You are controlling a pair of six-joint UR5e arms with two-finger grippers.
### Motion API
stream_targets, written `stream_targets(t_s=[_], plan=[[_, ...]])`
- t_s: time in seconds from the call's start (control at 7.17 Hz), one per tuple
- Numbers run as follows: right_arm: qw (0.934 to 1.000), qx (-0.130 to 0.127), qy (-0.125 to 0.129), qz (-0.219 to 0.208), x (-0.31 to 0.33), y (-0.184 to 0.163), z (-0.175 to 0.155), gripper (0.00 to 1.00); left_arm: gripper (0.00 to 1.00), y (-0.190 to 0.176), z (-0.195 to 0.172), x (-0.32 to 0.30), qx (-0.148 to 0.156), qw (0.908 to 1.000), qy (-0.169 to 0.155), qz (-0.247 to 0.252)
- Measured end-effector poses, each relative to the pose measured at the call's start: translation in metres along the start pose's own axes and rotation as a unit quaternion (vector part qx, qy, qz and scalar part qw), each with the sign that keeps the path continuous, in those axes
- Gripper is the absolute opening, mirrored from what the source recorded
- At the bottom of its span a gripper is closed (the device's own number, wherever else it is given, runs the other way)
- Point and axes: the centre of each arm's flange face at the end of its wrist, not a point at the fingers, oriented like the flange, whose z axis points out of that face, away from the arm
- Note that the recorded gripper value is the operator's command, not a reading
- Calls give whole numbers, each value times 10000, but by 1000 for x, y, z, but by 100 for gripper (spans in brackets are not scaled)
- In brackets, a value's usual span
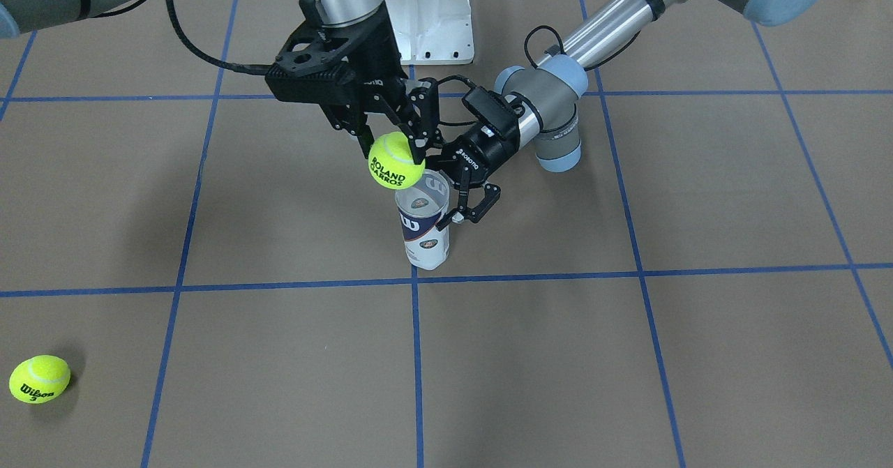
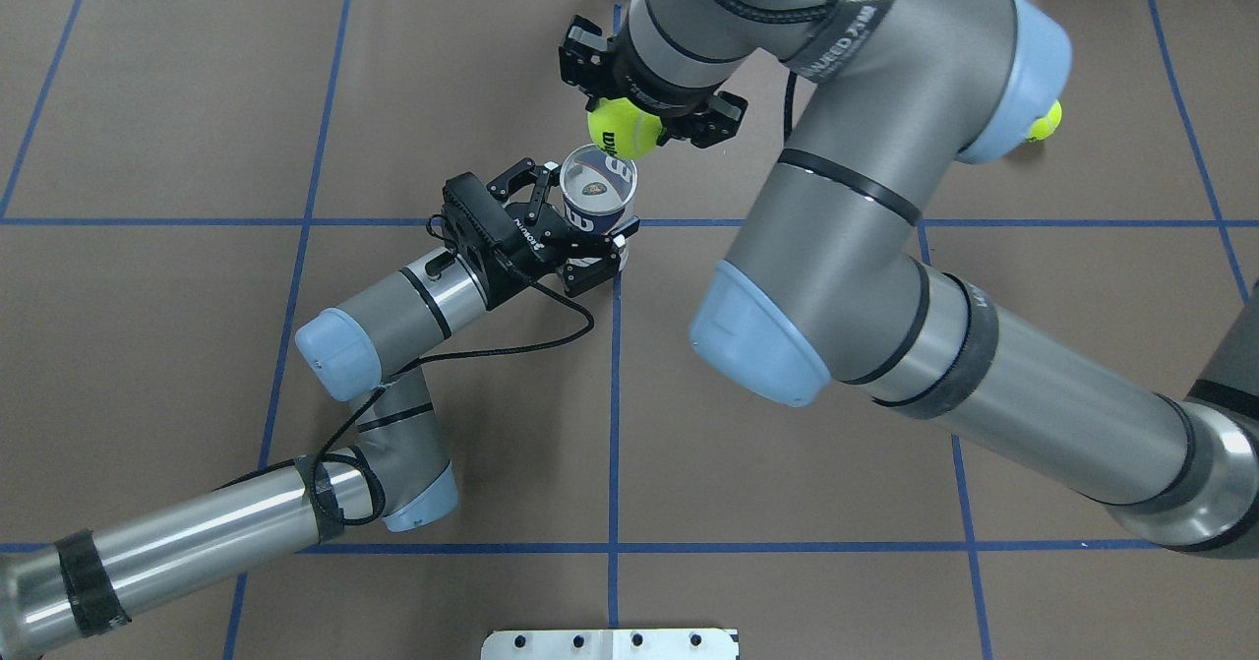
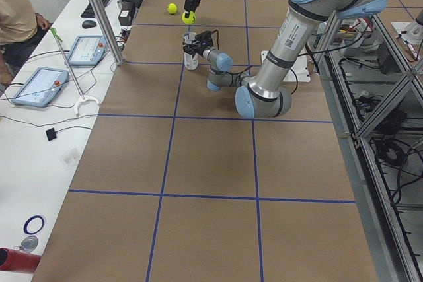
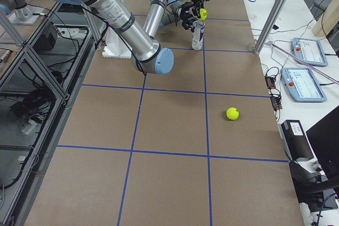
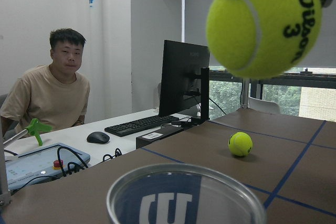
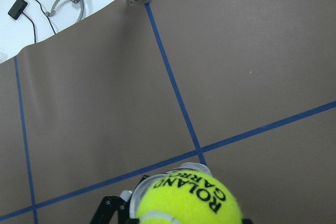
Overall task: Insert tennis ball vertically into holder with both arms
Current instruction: 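Lower the ball into the can's opening and release it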
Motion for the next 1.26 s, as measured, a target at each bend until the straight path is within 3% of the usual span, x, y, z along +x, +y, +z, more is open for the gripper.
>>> stream_targets(t_s=[0.28, 0.98, 1.12, 1.26], plan=[[9999, 11, 145, 21, -29, 4, 16, 0, 98, -1, 1, 1, 3, 10000, 2, 5], [9980, 89, 618, -10, -21, 13, 42, 4, 98, 0, 1, 0, -4, 10000, -1, 22], [9978, 65, 661, -21, -20, 17, 42, 44, 98, 0, 0, 0, -5, 10000, -2, 22], [9977, 49, 674, -35, -20, 20, 42, 92, 98, 0, 0, 0, -6, 10000, -2, 23]])
